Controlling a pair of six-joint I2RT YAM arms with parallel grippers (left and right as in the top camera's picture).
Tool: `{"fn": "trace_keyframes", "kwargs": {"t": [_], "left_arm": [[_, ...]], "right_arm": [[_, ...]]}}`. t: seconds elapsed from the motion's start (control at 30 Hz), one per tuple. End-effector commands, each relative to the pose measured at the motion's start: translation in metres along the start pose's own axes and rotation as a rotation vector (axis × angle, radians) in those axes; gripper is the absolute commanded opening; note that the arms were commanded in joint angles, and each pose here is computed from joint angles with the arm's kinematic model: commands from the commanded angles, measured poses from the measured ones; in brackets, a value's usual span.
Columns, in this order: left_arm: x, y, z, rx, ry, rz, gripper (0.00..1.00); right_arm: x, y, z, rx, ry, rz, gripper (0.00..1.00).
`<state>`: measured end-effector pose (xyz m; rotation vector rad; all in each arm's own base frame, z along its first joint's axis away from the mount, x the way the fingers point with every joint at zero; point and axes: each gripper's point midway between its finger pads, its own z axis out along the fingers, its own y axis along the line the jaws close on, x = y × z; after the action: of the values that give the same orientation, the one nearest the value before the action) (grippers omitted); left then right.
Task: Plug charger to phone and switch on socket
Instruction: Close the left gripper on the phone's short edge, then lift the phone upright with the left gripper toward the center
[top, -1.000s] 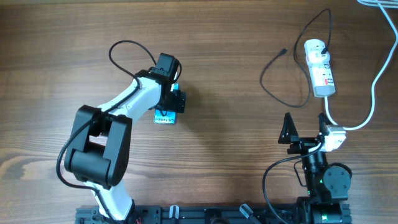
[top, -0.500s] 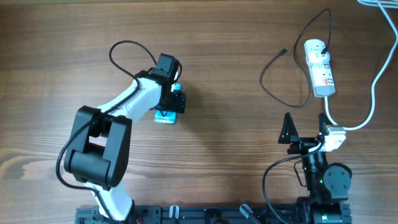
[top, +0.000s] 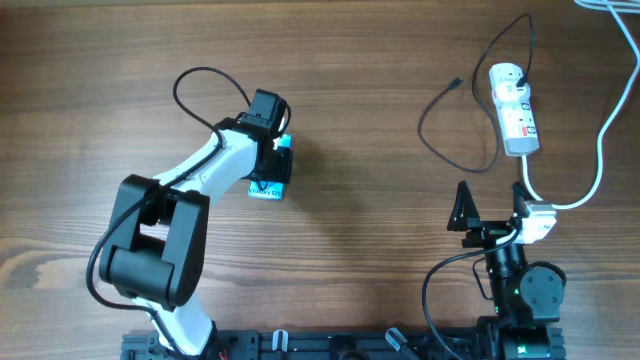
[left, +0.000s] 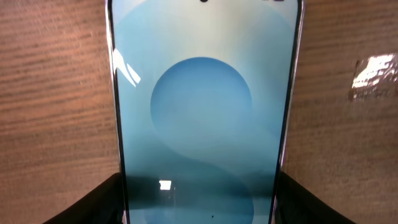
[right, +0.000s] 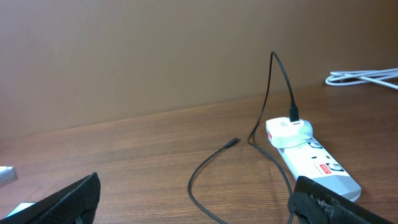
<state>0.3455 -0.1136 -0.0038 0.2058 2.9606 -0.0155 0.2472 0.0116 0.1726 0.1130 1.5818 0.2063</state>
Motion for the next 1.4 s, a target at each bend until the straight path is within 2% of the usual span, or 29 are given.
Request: {"fn": "trace_keyframes", "kwargs": {"t": [0.0,0.1,0.3,0.57,0.7,0.83,1.1,1.23,1.37], "left_arm": [[0.034,-0.006,0.013,0.039,0.156,-0.008,0.60],[0.012,-0.010,-0.020,0.048,0.112,-0.012,0.59],[-0.009,-0.023,-0.074,0.123,0.054,-0.057,0.56],[-0.028,-0.067,-0.125,0.394,0.003,-0.165,0.57],[-0.032,-0.080,-0.137,0.476,0.016,-0.207,0.57],[-0.031,-0.082,-0.139,0.491,0.029,-0.240,0.57],[-0.024,-0.113,-0.160,0.702,0.105,-0.236,0.57],[-0.026,-0.126,-0.172,0.799,0.156,-0.320,0.57],[-0.036,-0.129,-0.177,0.832,0.177,-0.436,0.56]], "right_arm": [[-0.003,0.001,-0.001,-0.008,-0.013,-0.017,1.00],[-0.003,0.001,-0.001,-0.008,-0.012,-0.017,1.00],[-0.003,0.001,-0.001,-0.007,-0.012,-0.017,1.00],[-0.003,0.001,-0.001,-0.007,-0.012,-0.017,1.00],[-0.003,0.001,-0.001,-0.008,-0.013,-0.017,1.00],[-0.003,0.001,-0.001,-0.007,-0.012,-0.017,1.00],[-0.003,0.001,-0.001,-0.008,-0.012,-0.017,1.00],[-0.003,0.001,-0.001,-0.008,-0.013,-0.017,1.00],[-0.003,0.001,-0.001,-0.008,-0.012,-0.017,1.00]]}}
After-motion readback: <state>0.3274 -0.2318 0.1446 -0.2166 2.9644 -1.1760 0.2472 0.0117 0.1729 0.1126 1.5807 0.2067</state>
